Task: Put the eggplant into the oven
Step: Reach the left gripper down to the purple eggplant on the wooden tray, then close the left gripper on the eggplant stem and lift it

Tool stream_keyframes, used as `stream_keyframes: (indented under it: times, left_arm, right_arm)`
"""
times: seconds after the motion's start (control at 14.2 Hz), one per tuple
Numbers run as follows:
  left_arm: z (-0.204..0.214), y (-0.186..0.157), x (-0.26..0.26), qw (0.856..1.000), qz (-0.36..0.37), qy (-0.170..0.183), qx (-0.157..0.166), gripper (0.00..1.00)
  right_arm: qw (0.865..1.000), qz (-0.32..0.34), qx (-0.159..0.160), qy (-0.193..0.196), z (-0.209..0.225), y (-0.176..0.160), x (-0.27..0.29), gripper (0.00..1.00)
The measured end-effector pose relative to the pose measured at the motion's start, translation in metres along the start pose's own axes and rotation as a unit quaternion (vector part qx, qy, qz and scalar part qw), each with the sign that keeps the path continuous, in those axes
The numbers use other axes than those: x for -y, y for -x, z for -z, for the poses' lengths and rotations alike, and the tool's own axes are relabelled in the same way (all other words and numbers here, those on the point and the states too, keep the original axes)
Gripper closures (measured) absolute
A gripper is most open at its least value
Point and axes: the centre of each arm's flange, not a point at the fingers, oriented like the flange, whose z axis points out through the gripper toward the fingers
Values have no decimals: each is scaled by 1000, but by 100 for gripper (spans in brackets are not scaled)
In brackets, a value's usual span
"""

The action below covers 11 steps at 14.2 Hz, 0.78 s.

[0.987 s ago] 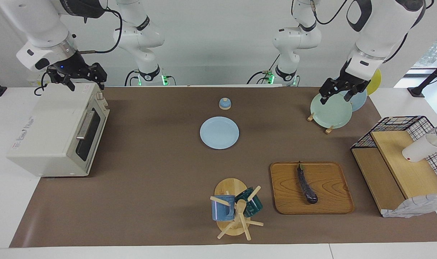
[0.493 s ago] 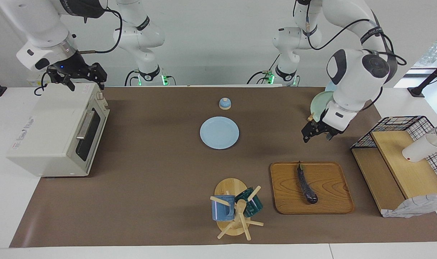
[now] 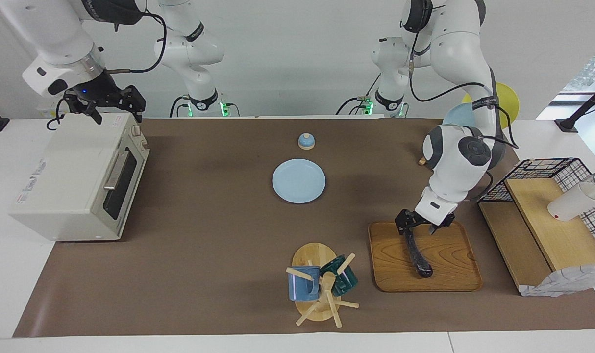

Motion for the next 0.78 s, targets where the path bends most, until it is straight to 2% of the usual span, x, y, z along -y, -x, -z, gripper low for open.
stream_keyframes:
  times: [0.28,0.35,0.49,0.56,0.63,0.78]
  left_arm:
    - [-19,-4,2,1000,-26,-2,-12,8]
    - [-23,-4,2,1000,-27,-2,-14,13]
    - [-27,-4,2,999,-30,-2,-13,37]
    - [-27,-4,2,999,-30,-2,-13,37]
    - [-27,-4,2,999,-31,-2,-13,43]
    - [-27,-4,2,999,-31,-2,-13,47]
  right_arm:
    - [1000,0,0,0,0,0,0,0]
    - [1000,0,0,0,0,0,0,0]
    - [1000,0,0,0,0,0,0,0]
    - [1000,0,0,0,0,0,0,0]
    - [1000,0,0,0,0,0,0,0]
    - [1000,0,0,0,0,0,0,0]
